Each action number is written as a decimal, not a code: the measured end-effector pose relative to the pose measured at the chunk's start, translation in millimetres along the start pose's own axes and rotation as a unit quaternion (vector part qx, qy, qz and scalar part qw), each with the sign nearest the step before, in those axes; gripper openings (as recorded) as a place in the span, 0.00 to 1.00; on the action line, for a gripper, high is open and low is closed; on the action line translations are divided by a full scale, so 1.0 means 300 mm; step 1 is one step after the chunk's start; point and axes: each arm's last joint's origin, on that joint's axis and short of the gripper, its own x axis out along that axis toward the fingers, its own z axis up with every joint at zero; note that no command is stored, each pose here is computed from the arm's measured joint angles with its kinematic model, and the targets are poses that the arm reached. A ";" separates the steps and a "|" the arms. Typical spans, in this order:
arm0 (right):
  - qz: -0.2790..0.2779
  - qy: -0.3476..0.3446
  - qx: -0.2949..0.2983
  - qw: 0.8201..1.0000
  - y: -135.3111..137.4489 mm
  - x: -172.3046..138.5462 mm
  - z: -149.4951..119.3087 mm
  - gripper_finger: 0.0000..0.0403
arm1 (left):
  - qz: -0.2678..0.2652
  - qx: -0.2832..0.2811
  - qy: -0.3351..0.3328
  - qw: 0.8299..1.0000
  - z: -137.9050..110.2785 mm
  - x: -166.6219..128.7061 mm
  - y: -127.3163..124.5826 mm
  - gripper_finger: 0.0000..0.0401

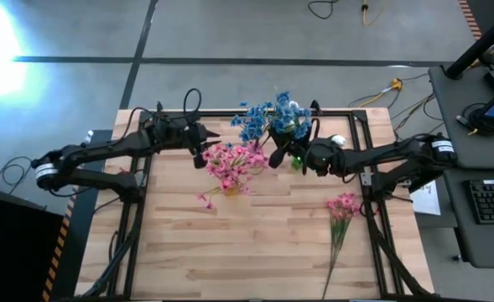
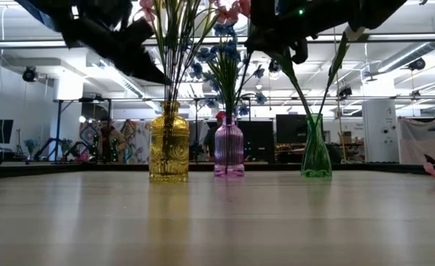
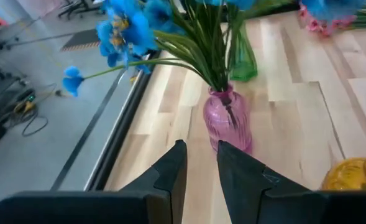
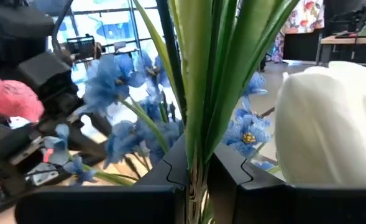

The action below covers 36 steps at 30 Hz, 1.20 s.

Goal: Sort flowers into vase by color
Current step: Put the blue flowers into the purple flower vase

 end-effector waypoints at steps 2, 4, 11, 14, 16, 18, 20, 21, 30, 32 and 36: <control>-0.003 -0.006 0.004 1.000 -0.003 0.009 -0.003 0.07 | -0.010 0.005 -0.011 1.000 -0.024 0.010 0.004 0.19; -0.009 -0.004 -0.001 1.000 -0.011 0.018 -0.007 0.07 | -0.012 0.007 -0.022 1.000 -0.041 0.023 0.005 0.19; -0.016 -0.007 -0.005 1.000 -0.018 0.038 -0.022 0.07 | -0.012 0.007 -0.026 1.000 -0.072 0.083 0.001 0.19; -0.016 -0.006 -0.006 1.000 -0.018 0.038 -0.022 0.07 | -0.014 0.006 -0.018 1.000 -0.088 0.115 0.001 0.19; -0.016 -0.007 -0.006 1.000 -0.017 0.037 -0.022 0.07 | -0.014 0.008 -0.017 1.000 -0.096 0.134 0.001 0.19; -0.015 -0.007 -0.005 1.000 -0.016 0.036 -0.022 0.07 | -0.016 0.010 -0.013 1.000 -0.105 0.150 0.000 0.19; -0.014 -0.007 -0.005 1.000 -0.016 0.036 -0.022 0.07 | -0.015 0.011 -0.014 1.000 -0.110 0.162 0.000 0.19; -0.014 -0.007 -0.005 1.000 -0.016 0.036 -0.022 0.07 | -0.015 0.011 -0.015 1.000 -0.111 0.167 0.000 0.19; -0.007 -0.012 0.004 1.000 -0.005 0.029 -0.018 0.07 | -0.026 0.012 -0.025 0.999 -0.120 0.195 -0.002 0.19; -0.006 -0.011 0.003 1.000 -0.002 0.028 -0.020 0.07 | -0.025 0.013 -0.030 0.999 -0.119 0.199 -0.001 0.19; -0.007 -0.011 0.002 1.000 -0.002 0.029 -0.021 0.07 | -0.024 0.013 -0.035 0.999 -0.120 0.207 0.000 0.19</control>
